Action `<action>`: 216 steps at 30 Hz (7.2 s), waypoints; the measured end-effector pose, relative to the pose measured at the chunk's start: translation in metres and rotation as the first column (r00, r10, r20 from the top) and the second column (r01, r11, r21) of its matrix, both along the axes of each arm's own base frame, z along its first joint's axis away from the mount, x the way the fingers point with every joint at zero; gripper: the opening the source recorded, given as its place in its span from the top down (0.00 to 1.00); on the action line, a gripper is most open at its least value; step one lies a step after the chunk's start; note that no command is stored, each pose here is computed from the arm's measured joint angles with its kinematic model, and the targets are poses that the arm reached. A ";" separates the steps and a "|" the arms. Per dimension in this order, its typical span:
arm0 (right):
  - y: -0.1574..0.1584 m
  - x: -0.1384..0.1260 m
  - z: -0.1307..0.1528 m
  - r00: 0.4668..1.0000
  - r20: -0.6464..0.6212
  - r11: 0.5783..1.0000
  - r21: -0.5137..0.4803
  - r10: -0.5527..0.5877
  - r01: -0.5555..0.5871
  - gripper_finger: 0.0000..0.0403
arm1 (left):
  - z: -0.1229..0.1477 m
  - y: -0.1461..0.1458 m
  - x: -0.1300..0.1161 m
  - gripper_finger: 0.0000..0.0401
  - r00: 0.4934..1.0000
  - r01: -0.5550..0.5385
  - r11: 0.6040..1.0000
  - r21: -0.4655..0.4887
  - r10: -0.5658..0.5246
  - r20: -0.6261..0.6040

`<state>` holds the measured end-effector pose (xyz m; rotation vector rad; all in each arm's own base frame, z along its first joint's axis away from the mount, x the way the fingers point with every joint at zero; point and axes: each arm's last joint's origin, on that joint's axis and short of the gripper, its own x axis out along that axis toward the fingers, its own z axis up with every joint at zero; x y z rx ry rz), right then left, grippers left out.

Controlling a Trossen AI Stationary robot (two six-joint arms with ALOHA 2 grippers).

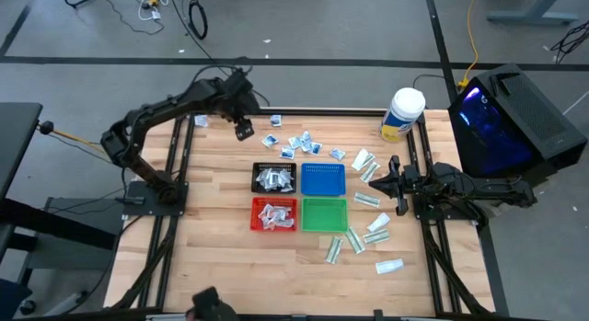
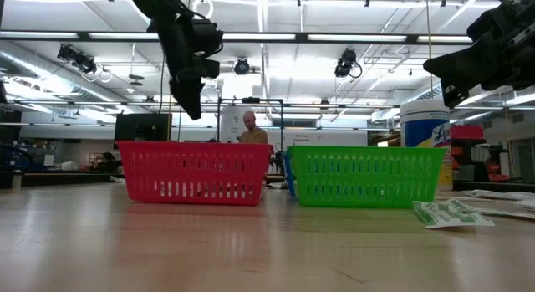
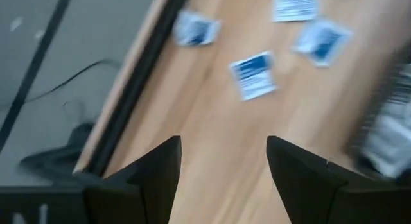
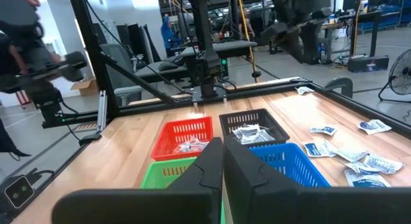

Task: Pick & Place First Aid Supplies
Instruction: Put the gray towelette pack into the black bin

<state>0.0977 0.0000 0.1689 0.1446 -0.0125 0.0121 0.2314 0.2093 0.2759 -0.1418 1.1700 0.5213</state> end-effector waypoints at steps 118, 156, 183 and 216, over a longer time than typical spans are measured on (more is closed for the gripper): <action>0.000 0.000 0.000 1.000 0.000 1.000 0.000 0.000 0.000 0.96 | -0.160 0.105 -0.073 0.99 0.711 -0.276 0.956 -0.103 0.131 -0.691; 0.000 0.000 0.000 1.000 0.001 1.000 0.000 -0.001 0.001 0.96 | -0.138 0.090 -0.004 0.98 0.869 0.136 0.958 -0.252 -0.238 -0.433; 0.000 0.000 0.000 1.000 0.000 1.000 0.000 -0.001 0.001 0.96 | -0.043 0.051 0.008 0.76 0.984 0.044 0.995 -0.087 -0.058 -0.168; 0.000 0.000 0.000 1.000 0.000 1.000 0.000 0.000 0.000 0.96 | -0.066 0.071 0.000 0.05 0.944 0.251 0.958 -0.138 -0.274 -0.186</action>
